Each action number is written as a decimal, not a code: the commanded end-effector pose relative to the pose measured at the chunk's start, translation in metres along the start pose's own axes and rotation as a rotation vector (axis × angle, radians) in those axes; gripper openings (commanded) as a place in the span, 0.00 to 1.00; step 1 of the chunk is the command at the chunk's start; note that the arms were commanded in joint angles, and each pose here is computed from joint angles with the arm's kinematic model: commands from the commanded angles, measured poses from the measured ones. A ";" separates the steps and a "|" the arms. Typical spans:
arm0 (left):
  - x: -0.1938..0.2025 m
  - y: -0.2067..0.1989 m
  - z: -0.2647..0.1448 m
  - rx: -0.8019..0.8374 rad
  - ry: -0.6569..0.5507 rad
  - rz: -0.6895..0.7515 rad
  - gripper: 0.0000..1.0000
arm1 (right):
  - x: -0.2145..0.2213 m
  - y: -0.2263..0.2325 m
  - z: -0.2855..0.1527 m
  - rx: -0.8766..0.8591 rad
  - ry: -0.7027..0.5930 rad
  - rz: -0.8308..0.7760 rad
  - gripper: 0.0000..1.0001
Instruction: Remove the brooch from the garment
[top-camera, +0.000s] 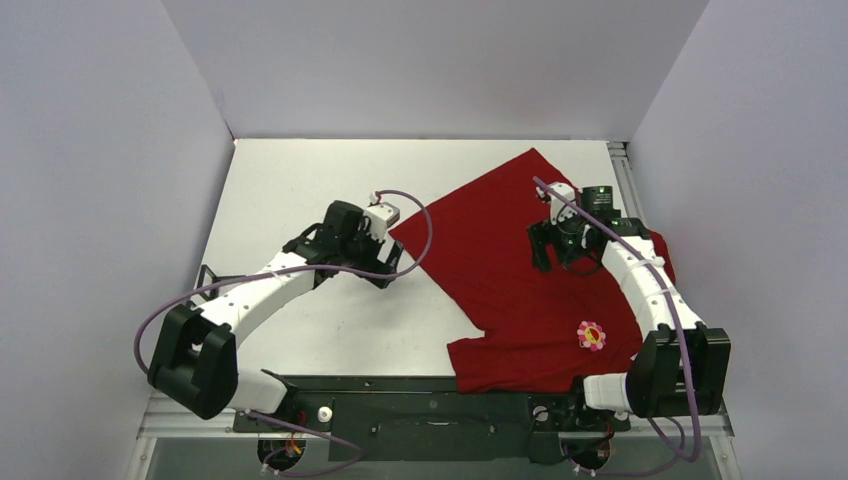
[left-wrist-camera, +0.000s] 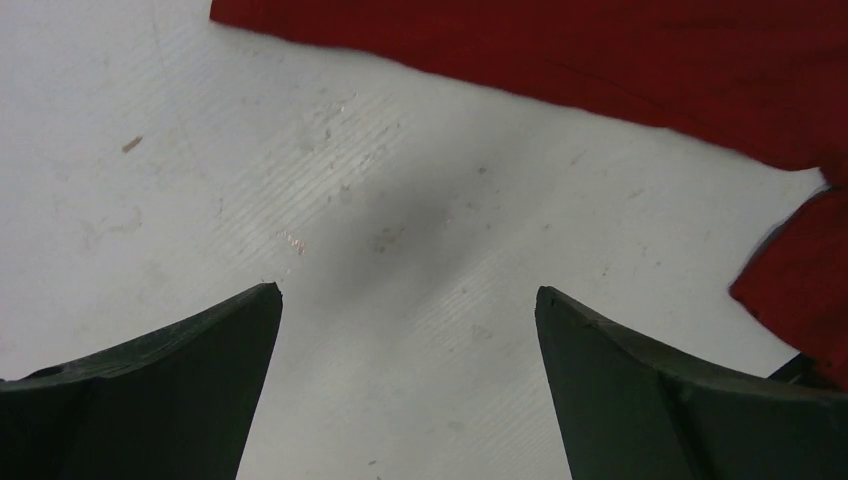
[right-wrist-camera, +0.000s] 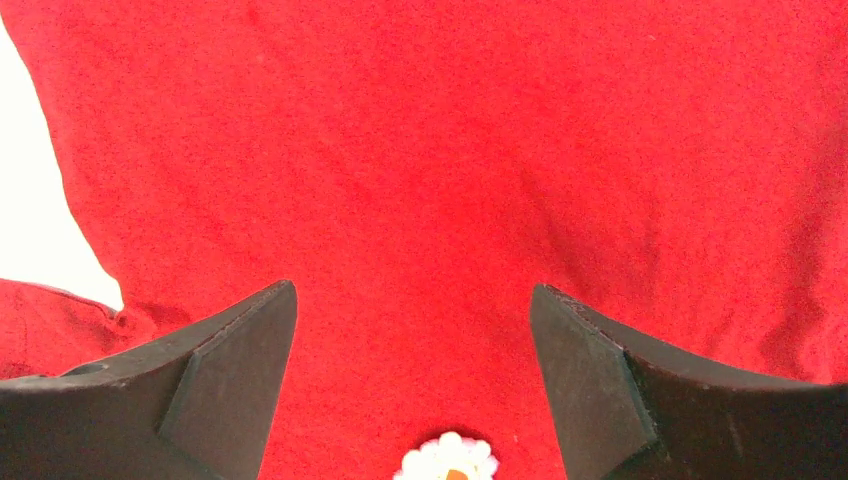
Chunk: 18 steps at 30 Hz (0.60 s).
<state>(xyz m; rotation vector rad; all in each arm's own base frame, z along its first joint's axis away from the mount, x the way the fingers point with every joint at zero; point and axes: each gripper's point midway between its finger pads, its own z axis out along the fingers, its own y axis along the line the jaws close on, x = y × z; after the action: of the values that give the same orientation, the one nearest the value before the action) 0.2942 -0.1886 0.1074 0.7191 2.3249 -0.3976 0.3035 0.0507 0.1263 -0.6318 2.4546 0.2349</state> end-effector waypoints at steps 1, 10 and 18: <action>-0.079 -0.031 0.003 0.119 -0.193 -0.042 0.96 | -0.004 -0.022 -0.015 -0.008 -0.016 0.039 0.82; -0.135 -0.125 0.060 0.308 -0.200 -0.078 0.96 | 0.025 -0.062 -0.022 0.085 0.093 0.060 0.82; -0.111 -0.149 0.137 0.338 -0.037 -0.144 0.96 | 0.037 -0.069 -0.035 0.085 0.115 0.087 0.82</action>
<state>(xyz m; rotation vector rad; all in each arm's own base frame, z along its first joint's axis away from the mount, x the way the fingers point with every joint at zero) 0.3323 -0.3993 0.1009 0.7626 2.2725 -0.8551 0.2915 -0.0254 0.1139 -0.4970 2.6228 0.1643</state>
